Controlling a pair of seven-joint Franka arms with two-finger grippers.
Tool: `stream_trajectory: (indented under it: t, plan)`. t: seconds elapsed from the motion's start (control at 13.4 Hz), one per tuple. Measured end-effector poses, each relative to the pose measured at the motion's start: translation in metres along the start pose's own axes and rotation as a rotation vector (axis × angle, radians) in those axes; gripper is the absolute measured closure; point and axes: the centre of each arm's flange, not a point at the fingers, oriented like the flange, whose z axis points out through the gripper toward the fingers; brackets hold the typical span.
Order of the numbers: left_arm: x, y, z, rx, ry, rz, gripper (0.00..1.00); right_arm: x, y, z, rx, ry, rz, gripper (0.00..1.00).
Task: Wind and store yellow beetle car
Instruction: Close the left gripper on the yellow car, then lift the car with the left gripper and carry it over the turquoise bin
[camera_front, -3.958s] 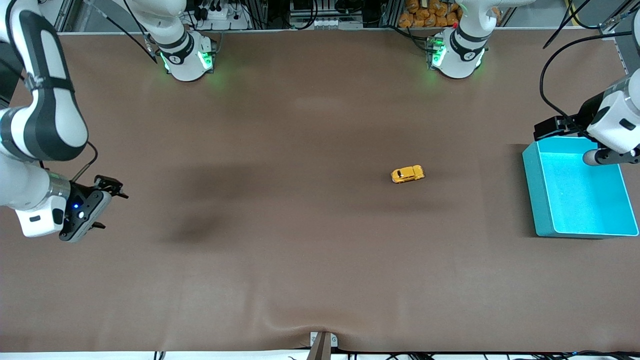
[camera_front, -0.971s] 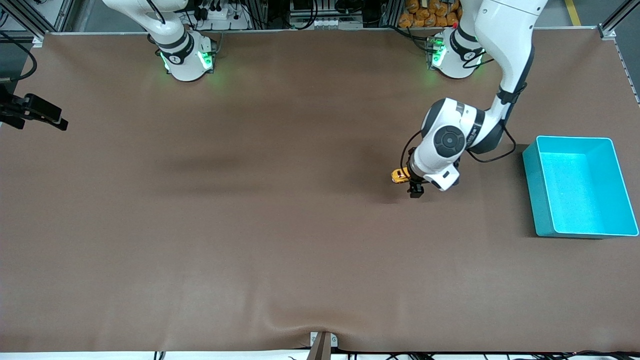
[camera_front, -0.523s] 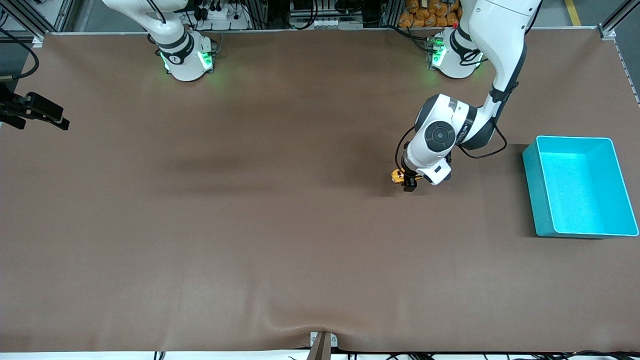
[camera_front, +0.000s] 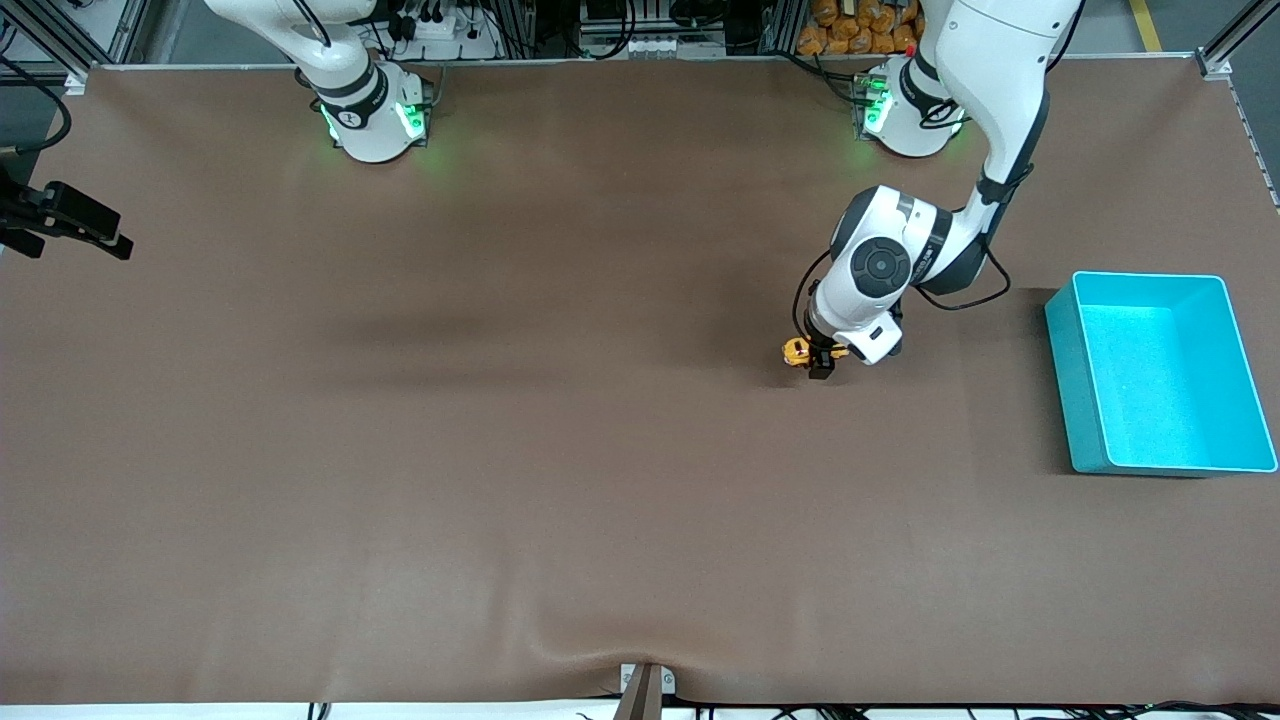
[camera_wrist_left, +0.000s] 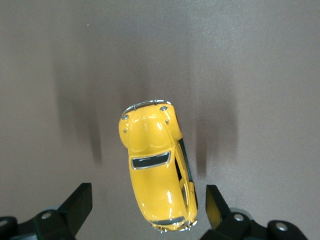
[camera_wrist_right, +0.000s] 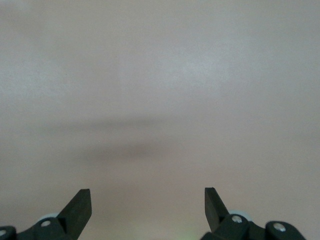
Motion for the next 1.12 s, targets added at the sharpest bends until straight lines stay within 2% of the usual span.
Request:
stream_trajectory:
  t: [0.07, 0.22, 0.3, 0.45, 0.52, 0.6, 0.67, 0.75, 1.12]
  plan:
    - [0.0008, 0.0001, 0.0003, -0.002, 0.000, -0.005, 0.00, 0.0000, 0.0000, 0.0001, 0.000, 0.000, 0.000, 0.00]
    - [0.0013, 0.0001, 0.0005, -0.005, 0.005, 0.002, 0.11, 0.0001, 0.0000, 0.0001, 0.000, 0.000, 0.000, 0.00]
    - [0.0013, 0.0001, 0.0005, -0.006, 0.008, 0.005, 0.11, 0.0001, 0.0001, 0.0002, 0.000, 0.000, 0.000, 0.00]
    - [0.0016, 0.0002, 0.0005, -0.007, 0.008, 0.006, 0.27, 0.0001, 0.0012, 0.0002, 0.000, 0.000, 0.002, 0.00]
    - [0.0020, 0.0005, 0.0005, -0.008, 0.008, 0.005, 0.27, 0.0001, 0.0016, 0.0002, 0.000, 0.000, 0.003, 0.00]
    - [0.0025, 0.0009, 0.0002, -0.009, 0.007, 0.004, 0.33, 0.0001, 0.0021, 0.0003, 0.000, -0.001, 0.004, 0.00]
    - [0.0031, 0.0014, -0.0001, -0.011, 0.007, 0.003, 0.46, 0.0002, 0.0024, 0.0004, 0.000, -0.001, 0.005, 0.00]
    - [0.0033, 0.0016, -0.0003, -0.012, 0.006, 0.001, 0.51, 0.0003, 0.0027, 0.0006, 0.000, -0.001, 0.005, 0.00]
    - [0.0080, 0.0037, -0.0017, -0.014, 0.005, -0.012, 0.53, 0.0005, 0.0032, 0.0010, 0.000, -0.002, 0.006, 0.00]
